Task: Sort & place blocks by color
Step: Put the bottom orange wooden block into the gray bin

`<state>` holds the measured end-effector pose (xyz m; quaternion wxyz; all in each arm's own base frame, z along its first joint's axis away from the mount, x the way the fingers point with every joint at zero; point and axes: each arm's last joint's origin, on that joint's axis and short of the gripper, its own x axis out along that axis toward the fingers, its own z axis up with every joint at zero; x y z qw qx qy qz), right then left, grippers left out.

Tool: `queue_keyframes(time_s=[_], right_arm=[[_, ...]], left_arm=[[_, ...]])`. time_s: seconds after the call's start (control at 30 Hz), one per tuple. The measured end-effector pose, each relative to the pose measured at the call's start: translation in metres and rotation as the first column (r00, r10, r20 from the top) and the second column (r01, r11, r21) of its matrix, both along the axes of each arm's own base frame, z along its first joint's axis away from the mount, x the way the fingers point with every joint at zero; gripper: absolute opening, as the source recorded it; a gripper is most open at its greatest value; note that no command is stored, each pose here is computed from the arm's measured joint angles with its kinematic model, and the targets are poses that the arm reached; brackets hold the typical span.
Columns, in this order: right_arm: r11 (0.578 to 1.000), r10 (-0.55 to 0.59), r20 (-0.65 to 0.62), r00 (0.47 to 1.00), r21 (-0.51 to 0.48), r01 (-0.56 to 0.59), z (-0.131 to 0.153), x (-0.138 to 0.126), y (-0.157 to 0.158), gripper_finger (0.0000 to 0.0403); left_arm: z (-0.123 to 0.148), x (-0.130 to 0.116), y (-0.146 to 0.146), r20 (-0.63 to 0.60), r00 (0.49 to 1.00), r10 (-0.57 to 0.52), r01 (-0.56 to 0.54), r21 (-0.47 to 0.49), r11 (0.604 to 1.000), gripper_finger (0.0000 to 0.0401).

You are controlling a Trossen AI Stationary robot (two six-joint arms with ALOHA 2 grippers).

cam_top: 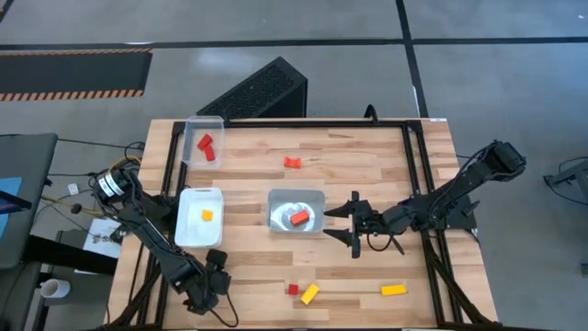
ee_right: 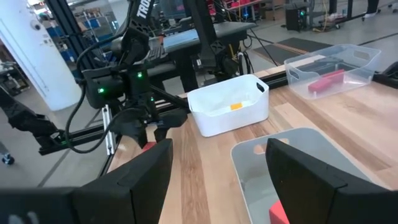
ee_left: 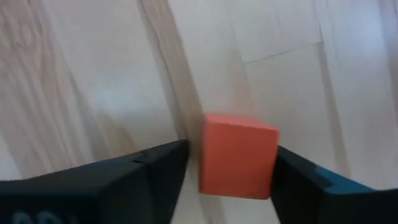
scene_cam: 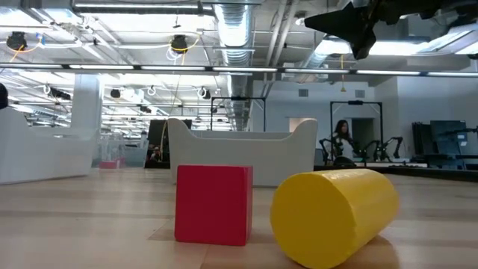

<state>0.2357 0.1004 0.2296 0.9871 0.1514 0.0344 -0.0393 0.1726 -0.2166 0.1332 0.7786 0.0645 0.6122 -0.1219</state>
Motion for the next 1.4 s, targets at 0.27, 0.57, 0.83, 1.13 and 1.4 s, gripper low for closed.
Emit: queue_keyframes(time_s=[0.27, 0.57, 0.83, 1.13, 1.4], right_arm=[[1.000, 0.004, 0.007, 1.000, 0.006, -0.004, 0.001, 0.000, 0.001, 0.0281], [1.000, 0.002, 0.014, 1.000, -0.009, -0.002, 0.002, 0.000, 0.001, 0.0281], [0.999, 0.015, 0.030, 0.999, -0.046, -0.014, 0.004, -0.001, 0.003, 0.0281], [0.998, 0.018, 0.051, 0.999, -0.057, -0.015, 0.006, -0.001, 0.003, 0.0281], [0.999, 0.018, 0.062, 0.998, -0.042, -0.015, 0.007, -0.001, 0.003, 0.0281]], left_arm=[[0.033, 0.014, 0.015, 0.226, 0.974, -0.033, 0.018, 0.070, 0.997, 0.0097], [0.096, 0.067, 0.089, 0.632, 0.774, -0.030, -0.071, 0.134, 0.988, 0.0097], [0.095, 0.111, 0.159, 0.815, 0.579, -0.002, 0.028, -0.018, 0.999, 0.0101], [0.034, 0.146, 0.192, 0.781, 0.615, 0.104, -0.005, -0.128, 0.992, 0.0107], [0.010, 0.153, 0.214, 0.732, 0.648, 0.211, -0.117, -0.179, 0.977, 0.0113]])
